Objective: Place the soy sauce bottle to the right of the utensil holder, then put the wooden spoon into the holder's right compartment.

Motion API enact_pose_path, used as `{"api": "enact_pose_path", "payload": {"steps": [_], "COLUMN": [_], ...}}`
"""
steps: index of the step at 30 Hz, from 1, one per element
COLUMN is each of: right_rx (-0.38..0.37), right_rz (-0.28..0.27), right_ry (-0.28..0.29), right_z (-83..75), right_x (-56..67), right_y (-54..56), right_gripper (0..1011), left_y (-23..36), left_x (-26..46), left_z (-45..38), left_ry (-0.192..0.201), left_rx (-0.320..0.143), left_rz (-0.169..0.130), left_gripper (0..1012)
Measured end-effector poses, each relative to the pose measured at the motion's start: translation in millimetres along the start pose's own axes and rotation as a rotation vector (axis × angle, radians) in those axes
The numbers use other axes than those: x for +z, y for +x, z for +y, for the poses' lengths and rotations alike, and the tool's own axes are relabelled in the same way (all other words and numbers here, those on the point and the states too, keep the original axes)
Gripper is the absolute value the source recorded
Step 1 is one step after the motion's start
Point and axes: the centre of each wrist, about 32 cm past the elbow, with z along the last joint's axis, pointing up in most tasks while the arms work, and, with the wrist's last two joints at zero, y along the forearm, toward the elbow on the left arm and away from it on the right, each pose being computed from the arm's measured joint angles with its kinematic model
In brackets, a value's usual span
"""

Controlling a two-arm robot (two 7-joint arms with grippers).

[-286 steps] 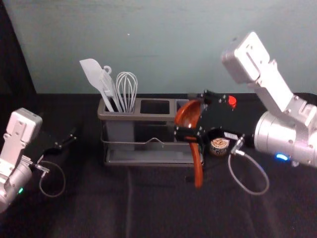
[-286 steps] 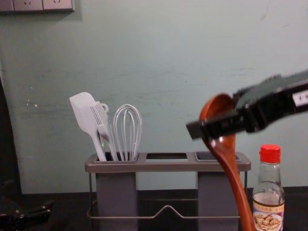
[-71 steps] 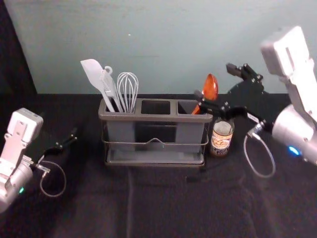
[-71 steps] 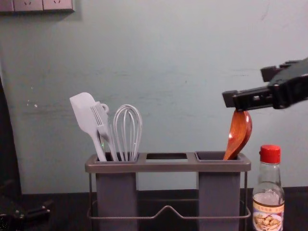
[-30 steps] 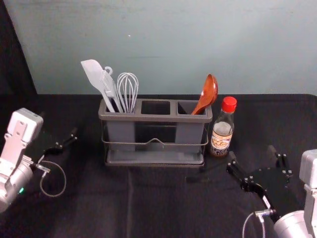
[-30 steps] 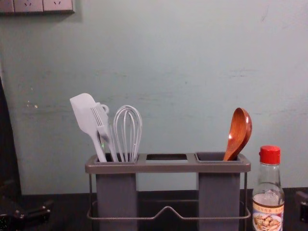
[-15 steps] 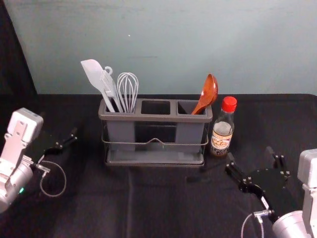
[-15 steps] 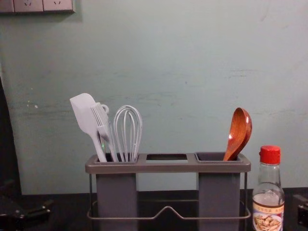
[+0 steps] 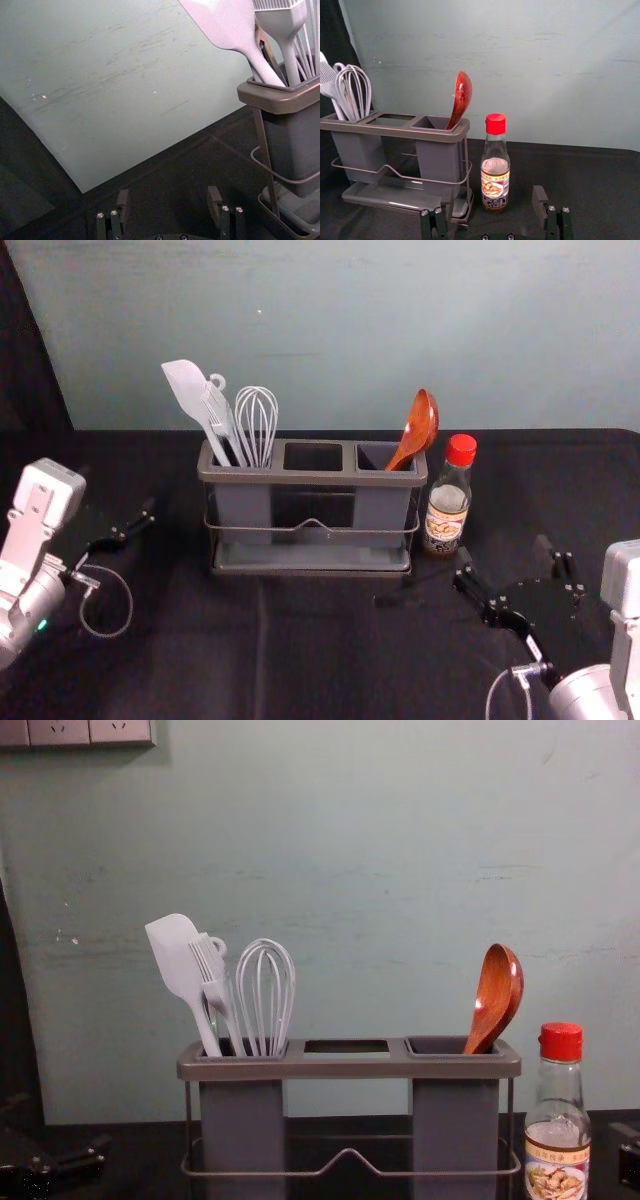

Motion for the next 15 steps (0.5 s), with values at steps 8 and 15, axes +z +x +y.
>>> {"api": "enact_pose_path", "payload": {"steps": [8, 15], "right_rx": [0.0, 0.0], "right_rz": [0.001, 0.002], "right_ry": [0.0, 0.001], "right_z": [-0.1, -0.1], "right_x": [-0.1, -0.1], "right_y": [0.0, 0.0], "right_gripper": [1004, 1004], "left_y": [0.0, 0.0], "left_x": [0.0, 0.0], "left_z": [0.0, 0.0], "left_ry": [0.0, 0.0], "left_rx": [0.0, 0.0], "left_rz": [0.0, 0.0], "left_gripper": [1011, 1012]}}
